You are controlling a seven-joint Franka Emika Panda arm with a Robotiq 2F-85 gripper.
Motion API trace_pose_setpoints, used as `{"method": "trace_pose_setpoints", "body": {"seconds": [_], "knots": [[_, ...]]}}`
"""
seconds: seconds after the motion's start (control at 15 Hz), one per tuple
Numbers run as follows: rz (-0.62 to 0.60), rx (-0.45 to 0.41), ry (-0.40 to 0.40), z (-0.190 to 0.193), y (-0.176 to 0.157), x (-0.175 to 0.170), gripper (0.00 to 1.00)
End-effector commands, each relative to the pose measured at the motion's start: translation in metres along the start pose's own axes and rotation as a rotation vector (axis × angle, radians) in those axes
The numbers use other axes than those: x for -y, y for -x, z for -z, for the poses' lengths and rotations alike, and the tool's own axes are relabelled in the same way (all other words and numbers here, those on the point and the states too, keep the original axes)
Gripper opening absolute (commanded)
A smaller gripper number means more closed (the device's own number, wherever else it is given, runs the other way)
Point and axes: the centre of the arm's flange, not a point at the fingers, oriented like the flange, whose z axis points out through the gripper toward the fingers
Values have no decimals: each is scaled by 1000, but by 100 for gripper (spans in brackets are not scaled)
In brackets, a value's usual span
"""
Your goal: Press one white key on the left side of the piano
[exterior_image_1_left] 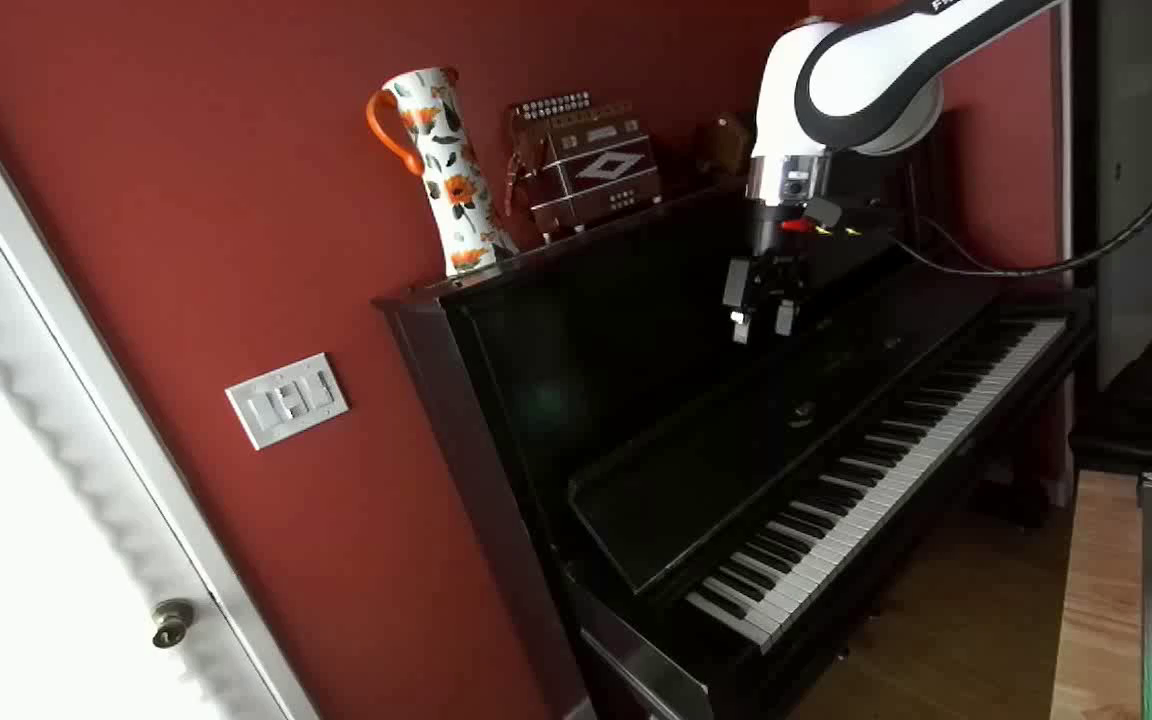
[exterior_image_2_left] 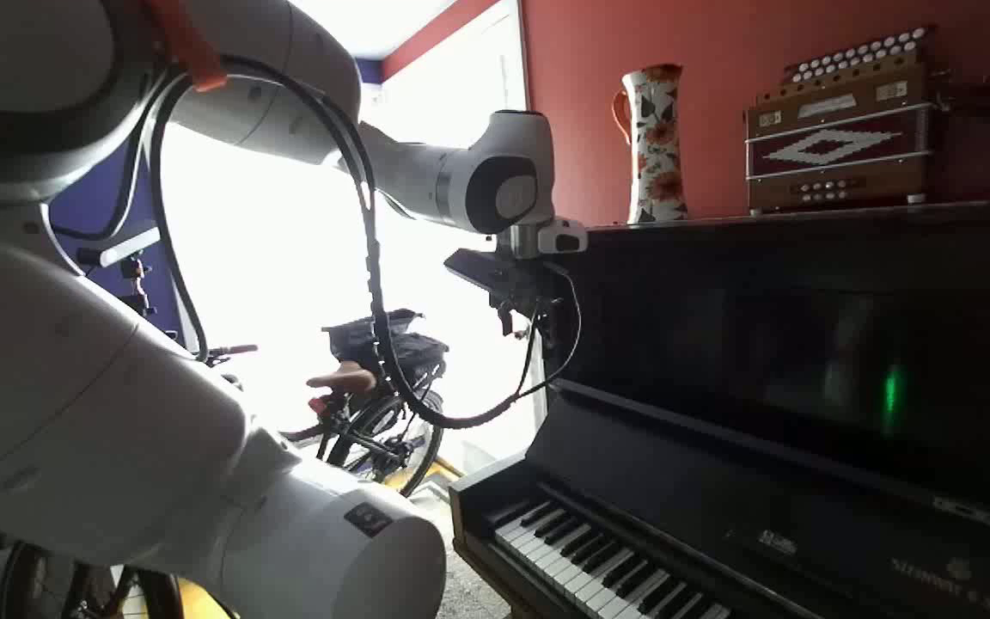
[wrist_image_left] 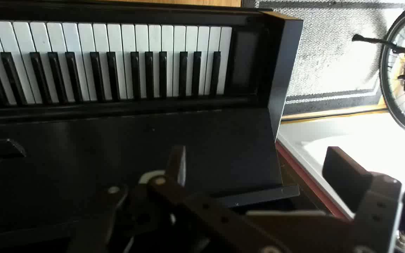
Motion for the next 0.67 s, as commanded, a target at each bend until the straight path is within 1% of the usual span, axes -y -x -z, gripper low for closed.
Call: {"method": "trace_pose_setpoints", "body": {"seconds": [0.0,0.33,0.4,0.47,0.6], "knots": [[0,0,0,0,0,0,100],[0,0,0,0,0,0,100],[-20,9,51,-19,-6,-8,100],[-17,33,55,-33,-8,-12,100],[-7,85,93,-78,-6,-23,100]]}}
